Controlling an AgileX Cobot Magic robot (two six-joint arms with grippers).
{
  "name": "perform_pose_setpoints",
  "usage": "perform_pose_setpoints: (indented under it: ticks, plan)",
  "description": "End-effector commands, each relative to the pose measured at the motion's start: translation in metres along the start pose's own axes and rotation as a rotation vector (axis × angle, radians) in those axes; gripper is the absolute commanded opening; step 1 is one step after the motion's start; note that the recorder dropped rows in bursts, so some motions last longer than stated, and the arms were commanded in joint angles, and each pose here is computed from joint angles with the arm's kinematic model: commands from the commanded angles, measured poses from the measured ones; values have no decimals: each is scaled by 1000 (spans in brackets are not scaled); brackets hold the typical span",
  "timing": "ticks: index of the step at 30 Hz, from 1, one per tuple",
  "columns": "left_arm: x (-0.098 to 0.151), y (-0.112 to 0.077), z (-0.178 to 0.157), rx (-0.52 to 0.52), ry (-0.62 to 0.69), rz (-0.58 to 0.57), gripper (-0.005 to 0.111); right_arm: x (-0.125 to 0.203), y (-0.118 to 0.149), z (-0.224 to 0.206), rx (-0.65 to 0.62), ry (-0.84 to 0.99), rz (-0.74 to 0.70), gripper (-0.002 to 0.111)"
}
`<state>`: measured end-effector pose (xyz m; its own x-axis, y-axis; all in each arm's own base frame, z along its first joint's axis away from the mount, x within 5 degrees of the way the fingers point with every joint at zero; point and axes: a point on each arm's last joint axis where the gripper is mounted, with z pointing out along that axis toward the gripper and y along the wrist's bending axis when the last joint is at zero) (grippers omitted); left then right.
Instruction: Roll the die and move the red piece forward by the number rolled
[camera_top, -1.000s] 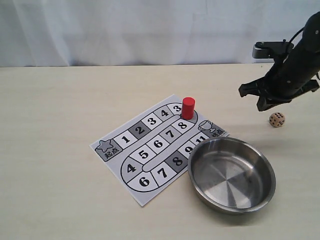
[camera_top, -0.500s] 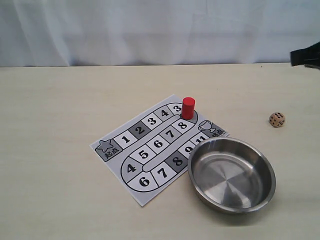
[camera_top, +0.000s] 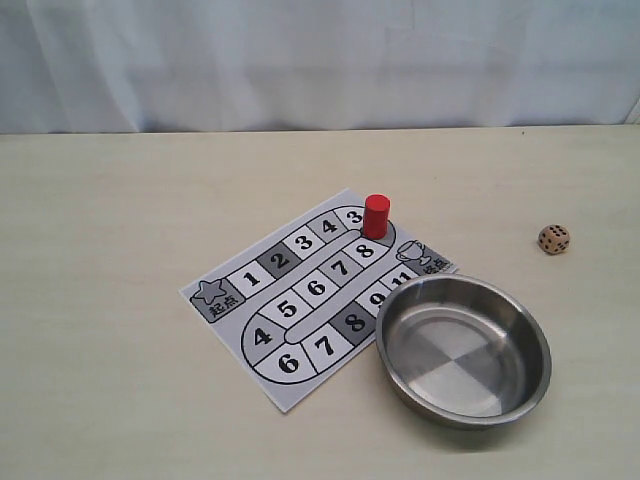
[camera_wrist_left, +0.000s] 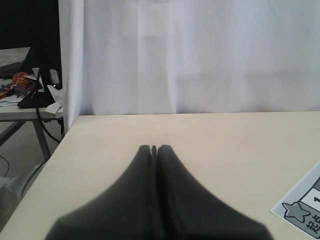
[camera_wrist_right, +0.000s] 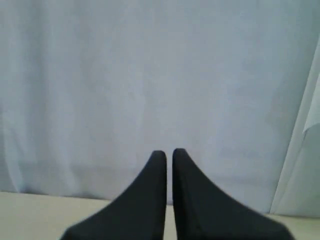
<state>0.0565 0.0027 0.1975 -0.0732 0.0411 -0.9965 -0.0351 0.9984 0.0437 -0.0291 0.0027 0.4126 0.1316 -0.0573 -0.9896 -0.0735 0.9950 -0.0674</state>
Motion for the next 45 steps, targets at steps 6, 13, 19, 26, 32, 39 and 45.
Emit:
perform_pose_setpoints:
  ticks: [6,13,19,26,32,39,45]
  plan:
    - [-3,0,0,1,-17,-3,0,16,0,-36,36,-36,-46,4]
    - [-3,0,0,1,-17,-3,0,47,0,-3,46,-43,-53,4]
    - [-3,0,0,1,-17,-3,0,92,1,25,39,30,-49,4]
    - [-3,0,0,1,-17,-3,0,144,3,47,37,47,-40,4]
    - [-3,0,0,1,-17,-3,0,195,6,58,40,50,-39,4]
    - [-3,0,0,1,-17,-3,0,217,7,58,33,134,-55,4]
    - [-3,0,0,1,-17,-3,0,216,7,58,33,131,-55,4]
